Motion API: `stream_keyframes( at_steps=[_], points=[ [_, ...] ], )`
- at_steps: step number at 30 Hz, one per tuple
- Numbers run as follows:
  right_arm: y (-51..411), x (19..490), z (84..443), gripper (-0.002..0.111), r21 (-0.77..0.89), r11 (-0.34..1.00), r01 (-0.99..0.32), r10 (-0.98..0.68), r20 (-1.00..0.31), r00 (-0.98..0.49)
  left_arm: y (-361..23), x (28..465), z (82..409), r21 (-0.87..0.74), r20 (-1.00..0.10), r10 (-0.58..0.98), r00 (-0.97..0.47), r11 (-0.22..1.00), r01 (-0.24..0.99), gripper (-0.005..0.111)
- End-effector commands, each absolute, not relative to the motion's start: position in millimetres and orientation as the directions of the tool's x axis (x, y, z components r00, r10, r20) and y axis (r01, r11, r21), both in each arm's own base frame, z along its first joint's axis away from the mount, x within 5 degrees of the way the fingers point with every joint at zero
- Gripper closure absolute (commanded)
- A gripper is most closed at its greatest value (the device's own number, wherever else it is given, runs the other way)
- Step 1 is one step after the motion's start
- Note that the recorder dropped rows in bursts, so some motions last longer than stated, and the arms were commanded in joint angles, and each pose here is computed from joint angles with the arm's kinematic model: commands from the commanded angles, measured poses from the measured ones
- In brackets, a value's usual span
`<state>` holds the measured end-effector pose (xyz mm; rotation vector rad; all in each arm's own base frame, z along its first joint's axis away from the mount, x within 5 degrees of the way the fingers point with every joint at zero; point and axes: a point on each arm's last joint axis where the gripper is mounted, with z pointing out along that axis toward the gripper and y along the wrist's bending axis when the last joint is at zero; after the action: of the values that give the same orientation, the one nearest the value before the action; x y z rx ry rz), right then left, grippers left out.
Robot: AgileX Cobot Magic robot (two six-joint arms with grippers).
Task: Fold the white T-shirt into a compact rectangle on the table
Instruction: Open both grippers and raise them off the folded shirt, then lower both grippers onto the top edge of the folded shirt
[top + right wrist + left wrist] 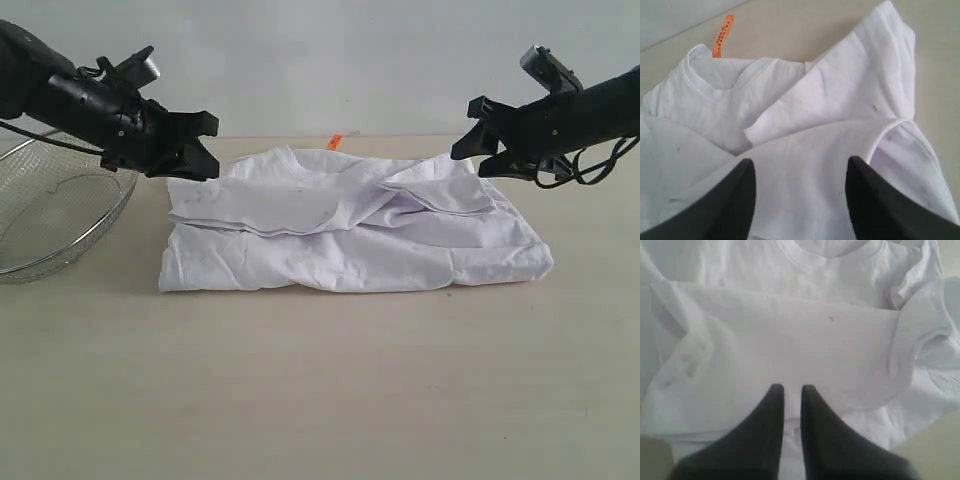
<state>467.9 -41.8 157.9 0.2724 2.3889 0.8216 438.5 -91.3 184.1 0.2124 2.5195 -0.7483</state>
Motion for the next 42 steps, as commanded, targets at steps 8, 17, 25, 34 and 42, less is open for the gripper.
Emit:
stream_keyframes(
  at_steps=[8,17,25,34,42],
  points=[
    [-13,443,199,0.084,0.628,0.726,-0.281,0.082,-0.485,-0.871,-94,406,233,-0.457,-0.489,0.164,-0.857,0.788,0.411,0.102],
    [32,449,179,0.046,0.267,0.858,-0.439,-0.249,-0.532,-0.81,-107,387,189,-0.45,-0.371,0.241,-0.897,0.798,0.401,0.102],
    [57,458,177,0.046,-0.008,0.876,-0.482,-0.402,-0.565,-0.721,-110,385,182,-0.435,-0.364,0.255,-0.896,0.804,0.405,0.102],
    [56,461,164,0.047,-0.043,0.871,-0.49,-0.433,-0.542,-0.721,-109,387,182,-0.423,-0.378,0.247,-0.892,0.811,0.404,0.102],
    [57,455,161,0.047,-0.008,0.86,-0.511,-0.446,-0.5,-0.742,-109,388,182,-0.416,-0.384,0.245,-0.89,0.815,0.404,0.102]
  ],
)
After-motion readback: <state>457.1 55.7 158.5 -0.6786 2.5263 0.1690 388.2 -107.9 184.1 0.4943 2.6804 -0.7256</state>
